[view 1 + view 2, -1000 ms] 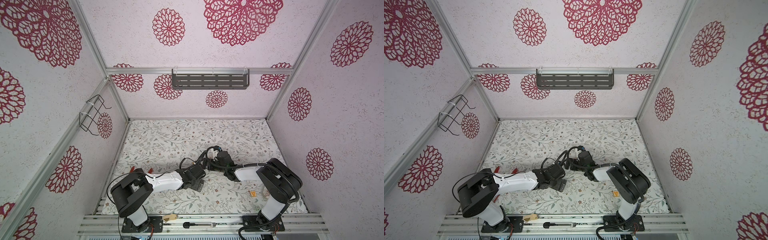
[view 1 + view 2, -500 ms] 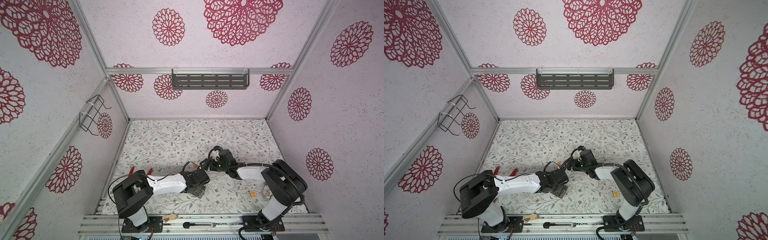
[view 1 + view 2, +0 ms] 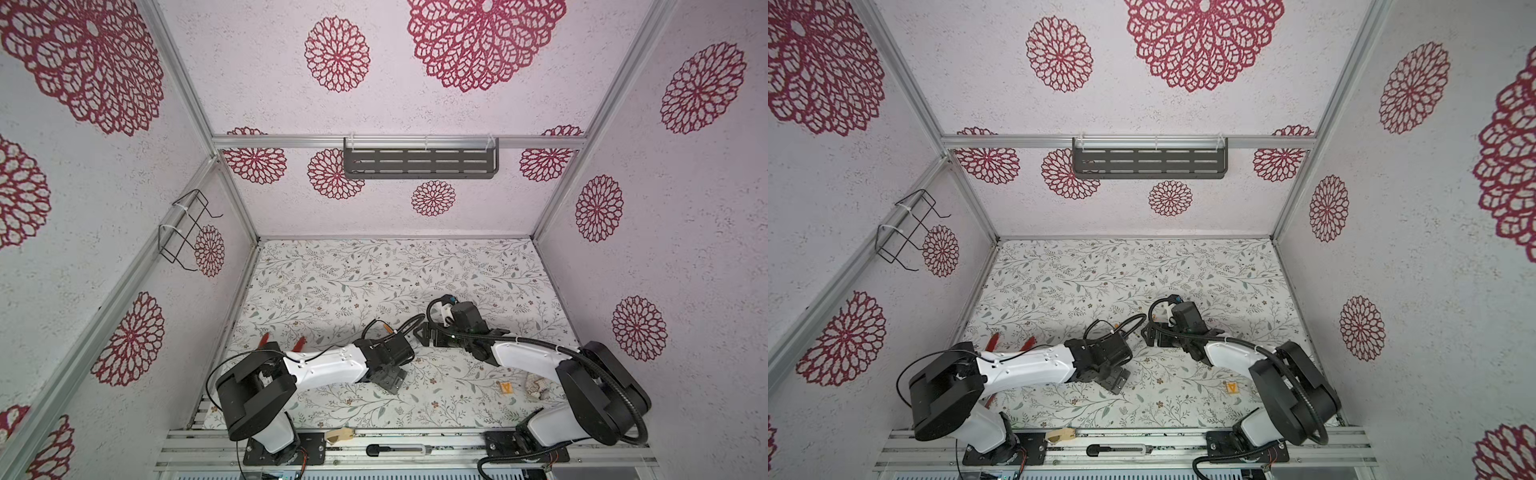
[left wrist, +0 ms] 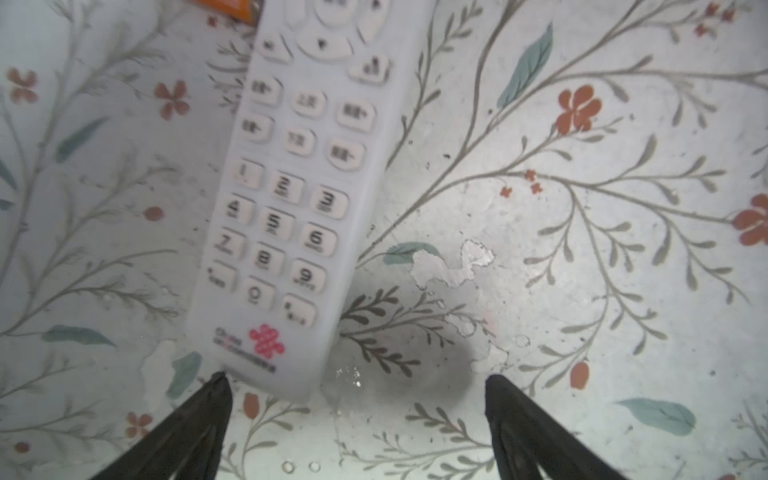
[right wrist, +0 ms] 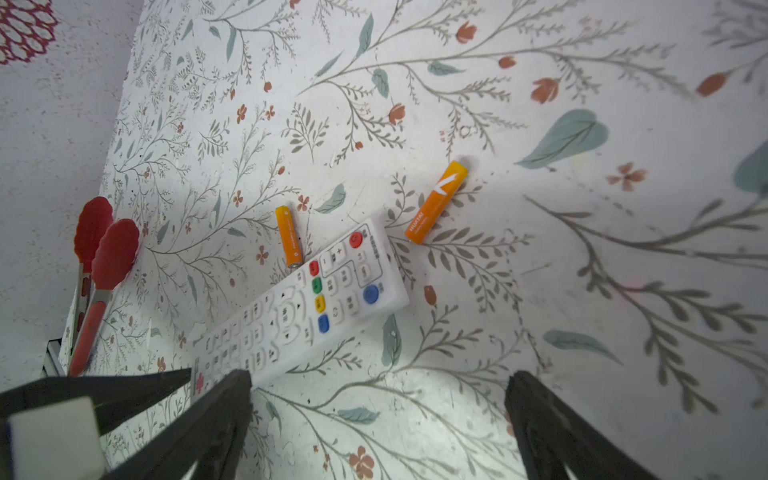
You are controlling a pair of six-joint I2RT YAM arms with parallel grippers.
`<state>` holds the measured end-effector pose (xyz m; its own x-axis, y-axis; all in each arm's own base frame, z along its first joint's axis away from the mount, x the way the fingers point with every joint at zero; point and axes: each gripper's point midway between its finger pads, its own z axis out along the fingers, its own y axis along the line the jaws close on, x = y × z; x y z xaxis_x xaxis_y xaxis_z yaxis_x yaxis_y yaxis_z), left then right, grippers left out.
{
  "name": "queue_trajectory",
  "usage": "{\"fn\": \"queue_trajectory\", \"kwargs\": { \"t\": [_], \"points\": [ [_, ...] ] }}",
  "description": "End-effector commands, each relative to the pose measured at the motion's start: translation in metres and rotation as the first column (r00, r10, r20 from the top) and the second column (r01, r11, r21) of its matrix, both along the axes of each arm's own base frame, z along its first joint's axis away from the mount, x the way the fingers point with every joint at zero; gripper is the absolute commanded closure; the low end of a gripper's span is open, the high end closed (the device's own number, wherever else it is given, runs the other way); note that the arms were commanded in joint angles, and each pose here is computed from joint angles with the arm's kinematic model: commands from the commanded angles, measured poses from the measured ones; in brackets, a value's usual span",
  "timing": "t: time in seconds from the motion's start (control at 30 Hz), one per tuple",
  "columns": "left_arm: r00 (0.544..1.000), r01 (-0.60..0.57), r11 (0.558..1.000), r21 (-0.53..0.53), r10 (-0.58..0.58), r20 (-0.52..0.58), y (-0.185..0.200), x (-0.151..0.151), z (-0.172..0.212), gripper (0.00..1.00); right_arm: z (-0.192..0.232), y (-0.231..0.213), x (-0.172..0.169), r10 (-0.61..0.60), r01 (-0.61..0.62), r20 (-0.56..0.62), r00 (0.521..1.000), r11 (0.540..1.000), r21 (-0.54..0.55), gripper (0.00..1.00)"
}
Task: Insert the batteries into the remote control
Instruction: 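Lift the white remote with the left gripper while the right gripper withdraws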
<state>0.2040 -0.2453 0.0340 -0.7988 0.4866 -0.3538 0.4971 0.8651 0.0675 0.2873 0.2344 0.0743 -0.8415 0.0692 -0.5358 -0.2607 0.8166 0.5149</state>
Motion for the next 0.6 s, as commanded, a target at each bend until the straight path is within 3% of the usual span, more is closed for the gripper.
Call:
{"fn": "queue_trajectory", "kwargs": {
  "t": [0.0,0.23,0.57],
  "points": [
    [0.998,0.031,0.997,-0.064,-0.027,0.051,-0.002,0.015,0.025,0.03,0.007,-0.022,-0.007,-0.011,0.014,0.034,0.999,0.996,-0.085,0.01],
    [0.992,0.11,0.98,-0.165,-0.097,0.086,-0.016,0.032,0.05,0.03,0.024,-0.05,-0.025,-0.047,0.056,0.064,0.997,0.988,-0.146,0.01],
    [0.981,0.193,0.978,-0.081,-0.19,0.045,-0.04,0.072,0.024,0.01,0.052,-0.106,-0.048,-0.187,0.218,0.14,0.972,0.942,-0.255,0.01]
  ]
}}
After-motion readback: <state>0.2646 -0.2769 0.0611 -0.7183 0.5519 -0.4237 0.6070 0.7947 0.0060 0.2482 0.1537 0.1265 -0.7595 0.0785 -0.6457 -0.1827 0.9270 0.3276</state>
